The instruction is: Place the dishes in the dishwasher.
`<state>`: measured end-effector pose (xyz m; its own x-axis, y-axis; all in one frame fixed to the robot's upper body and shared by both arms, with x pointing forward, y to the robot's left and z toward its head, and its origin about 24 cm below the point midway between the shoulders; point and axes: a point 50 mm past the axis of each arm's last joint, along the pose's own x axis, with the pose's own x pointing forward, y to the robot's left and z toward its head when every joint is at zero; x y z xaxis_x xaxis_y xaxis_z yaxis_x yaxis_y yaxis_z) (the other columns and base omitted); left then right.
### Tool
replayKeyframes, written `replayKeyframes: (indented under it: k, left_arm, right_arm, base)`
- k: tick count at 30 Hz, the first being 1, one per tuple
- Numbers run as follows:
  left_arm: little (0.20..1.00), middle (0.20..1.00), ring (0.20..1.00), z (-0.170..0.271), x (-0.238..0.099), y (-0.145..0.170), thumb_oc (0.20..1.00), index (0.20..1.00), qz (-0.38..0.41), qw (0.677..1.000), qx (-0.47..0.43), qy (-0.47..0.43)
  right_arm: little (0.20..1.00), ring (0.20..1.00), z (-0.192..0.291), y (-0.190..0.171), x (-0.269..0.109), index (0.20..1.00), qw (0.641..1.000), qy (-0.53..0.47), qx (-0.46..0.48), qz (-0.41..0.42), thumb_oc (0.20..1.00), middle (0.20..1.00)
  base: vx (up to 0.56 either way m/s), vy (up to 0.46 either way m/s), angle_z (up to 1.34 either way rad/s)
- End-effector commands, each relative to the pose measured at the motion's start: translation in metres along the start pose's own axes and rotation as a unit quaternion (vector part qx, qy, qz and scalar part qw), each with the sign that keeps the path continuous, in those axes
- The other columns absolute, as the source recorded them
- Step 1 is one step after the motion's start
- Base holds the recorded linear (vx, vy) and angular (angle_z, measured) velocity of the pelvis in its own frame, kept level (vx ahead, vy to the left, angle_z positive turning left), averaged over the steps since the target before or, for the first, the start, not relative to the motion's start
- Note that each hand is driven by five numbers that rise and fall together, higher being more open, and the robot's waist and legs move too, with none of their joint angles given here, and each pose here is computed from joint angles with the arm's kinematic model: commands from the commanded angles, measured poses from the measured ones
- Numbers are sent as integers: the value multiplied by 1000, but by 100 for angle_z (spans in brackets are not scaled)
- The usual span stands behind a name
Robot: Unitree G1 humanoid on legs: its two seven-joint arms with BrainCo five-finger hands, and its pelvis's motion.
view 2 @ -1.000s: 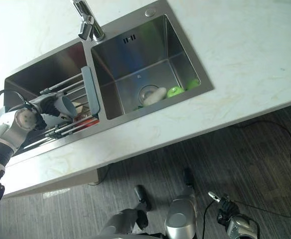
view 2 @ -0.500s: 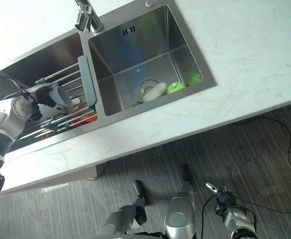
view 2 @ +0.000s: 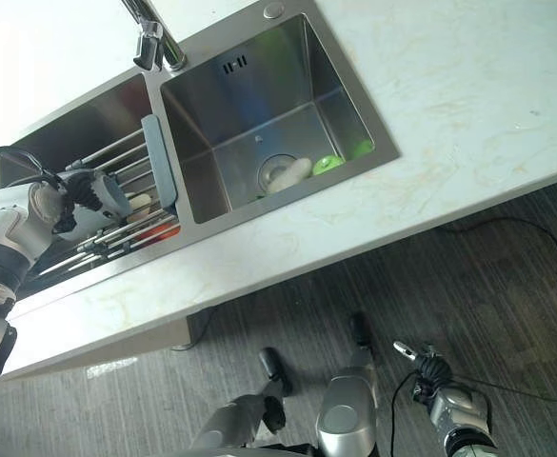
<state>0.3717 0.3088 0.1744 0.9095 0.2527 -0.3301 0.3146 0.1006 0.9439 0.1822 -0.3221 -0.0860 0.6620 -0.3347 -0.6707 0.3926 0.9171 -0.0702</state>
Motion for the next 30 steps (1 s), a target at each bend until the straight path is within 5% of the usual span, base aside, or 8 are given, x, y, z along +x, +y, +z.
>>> replayKeyframes:
  k: [1, 17, 25, 30]
  left_arm:
    - [200, 200, 200, -34, 4, -94, 200, 200, -200, 972, 80, 90]
    - [200, 200, 200, -22, 3, -72, 200, 200, -124, 988, 88, 24]
    - [200, 200, 200, -6, -13, -2, 200, 200, 124, 990, 57, -47]
    - [200, 200, 200, 2, -48, 45, 200, 200, 313, 940, 38, -134]
  right_arm:
    - [1000, 1000, 15, 10, 4, 1000, 999, -29, 27, 8, 1000, 1000]
    - [1000, 1000, 5, 5, 1, 1000, 999, -25, 22, -1, 1000, 1000]
    - [1000, 1000, -34, -4, -9, 1000, 999, 17, 35, -32, 1000, 1000]
    - [1000, 1000, -56, -5, -16, 1000, 996, 41, 58, -46, 1000, 1000]
  base:
    - [0, 0, 0]
    - [-4, 2, 1]
    - [10, -43, 18]
    - [24, -51, 24]
